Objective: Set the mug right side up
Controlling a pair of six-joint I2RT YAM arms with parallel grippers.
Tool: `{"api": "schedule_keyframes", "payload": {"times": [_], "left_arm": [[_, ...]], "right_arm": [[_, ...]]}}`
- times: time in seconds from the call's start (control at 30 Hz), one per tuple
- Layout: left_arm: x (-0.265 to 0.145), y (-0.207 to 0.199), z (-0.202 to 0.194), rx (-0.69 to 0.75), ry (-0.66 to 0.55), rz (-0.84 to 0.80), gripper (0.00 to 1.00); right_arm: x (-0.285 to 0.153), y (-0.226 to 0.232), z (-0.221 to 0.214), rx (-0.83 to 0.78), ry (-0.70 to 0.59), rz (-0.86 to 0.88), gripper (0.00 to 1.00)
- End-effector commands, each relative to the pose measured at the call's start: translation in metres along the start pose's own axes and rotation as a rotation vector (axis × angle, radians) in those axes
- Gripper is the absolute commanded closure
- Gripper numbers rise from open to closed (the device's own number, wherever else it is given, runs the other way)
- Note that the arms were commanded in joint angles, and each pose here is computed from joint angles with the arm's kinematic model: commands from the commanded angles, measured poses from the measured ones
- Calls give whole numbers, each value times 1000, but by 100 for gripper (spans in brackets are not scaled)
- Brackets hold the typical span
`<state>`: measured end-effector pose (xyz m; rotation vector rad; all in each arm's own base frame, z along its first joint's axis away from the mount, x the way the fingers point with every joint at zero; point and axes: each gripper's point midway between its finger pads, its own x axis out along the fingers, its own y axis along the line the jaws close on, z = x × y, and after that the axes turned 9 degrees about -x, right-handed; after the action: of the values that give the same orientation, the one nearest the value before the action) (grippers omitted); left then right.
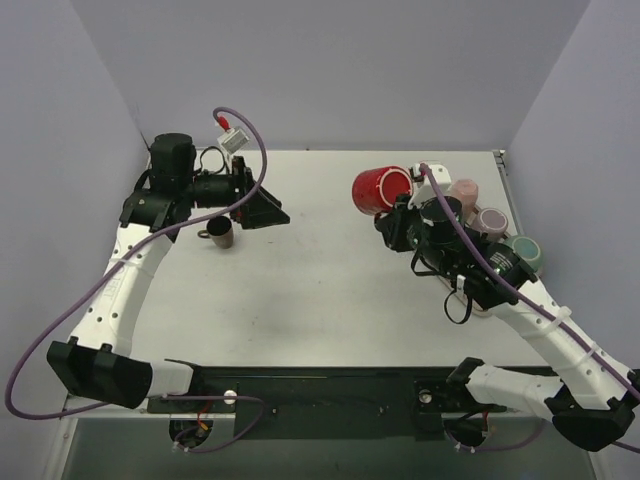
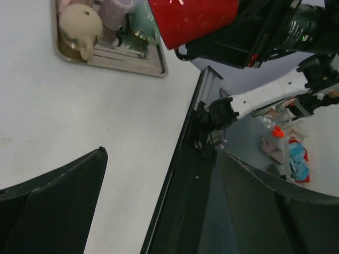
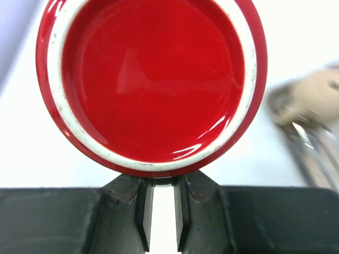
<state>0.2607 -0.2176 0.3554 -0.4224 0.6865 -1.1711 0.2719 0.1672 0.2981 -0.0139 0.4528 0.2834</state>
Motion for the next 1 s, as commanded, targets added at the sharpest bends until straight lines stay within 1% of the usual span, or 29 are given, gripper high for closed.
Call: {"api": "schedule_keyframes", "payload": {"times": [0.0,0.03,0.07,0.13,0.17,0.2,0.27,0.3,0.37,0.43,0.5,0.57,0.6,0.63,0.67,0.7,0.73,0.77,0.8,0.83,0.87,0.9,0.93,0.97], "left_arm": [[5,-50,28,-337,-62,-329,3],[1,-61,42,-240,-120,-384,3],[-2,-68,46,-252,-137,-420,3],[0,-69,50,-270,-146,-429,4],[-1,-70,52,-269,-154,-426,4],[-1,-70,55,-260,-172,-418,5],[-1,-73,56,-234,-187,-410,5],[-1,-75,57,-220,-192,-409,5],[-2,-79,60,-199,-202,-412,6],[2,-81,61,-197,-193,-420,9],[8,-82,58,-226,-169,-428,15],[15,-83,55,-242,-150,-439,26],[15,-84,55,-239,-151,-444,36],[15,-83,55,-245,-150,-444,44],[14,-83,56,-243,-151,-444,70],[13,-86,57,-237,-152,-448,87],[10,-85,58,-237,-160,-439,100],[8,-84,58,-211,-174,-428,100],[3,-79,59,-217,-190,-398,100],[1,-61,58,-214,-207,-314,100],[-1,-50,53,-238,-202,-246,100],[-7,-23,48,-186,-203,-79,100],[-7,-8,39,-186,-168,15,100],[-18,16,25,-70,-113,213,100]], "right_arm": [[-27,63,87,156,-276,274,100],[-30,76,93,186,-291,323,100],[-33,85,103,205,-327,361,100],[-35,105,112,223,-344,434,100],[-34,114,112,229,-329,460,100],[-40,121,121,236,-357,490,100],[-40,135,125,246,-364,531,100],[-42,146,124,254,-351,576,100],[-40,155,122,266,-328,600,100],[-42,163,123,285,-333,622,100],[-45,174,124,287,-337,660,100],[-49,187,125,296,-339,719,100],[-48,193,122,301,-323,748,100],[-49,196,124,308,-330,765,100],[-47,197,122,316,-318,766,100],[-42,195,117,317,-298,748,100],[-34,188,116,324,-292,699,100],[-27,182,104,313,-243,656,100],[-18,169,101,311,-232,584,80],[-9,157,84,288,-170,518,61],[-3,141,78,267,-162,432,30],[3,124,61,229,-111,351,10],[5,102,57,203,-123,254,7],[8,87,40,173,-78,187,7]]}}
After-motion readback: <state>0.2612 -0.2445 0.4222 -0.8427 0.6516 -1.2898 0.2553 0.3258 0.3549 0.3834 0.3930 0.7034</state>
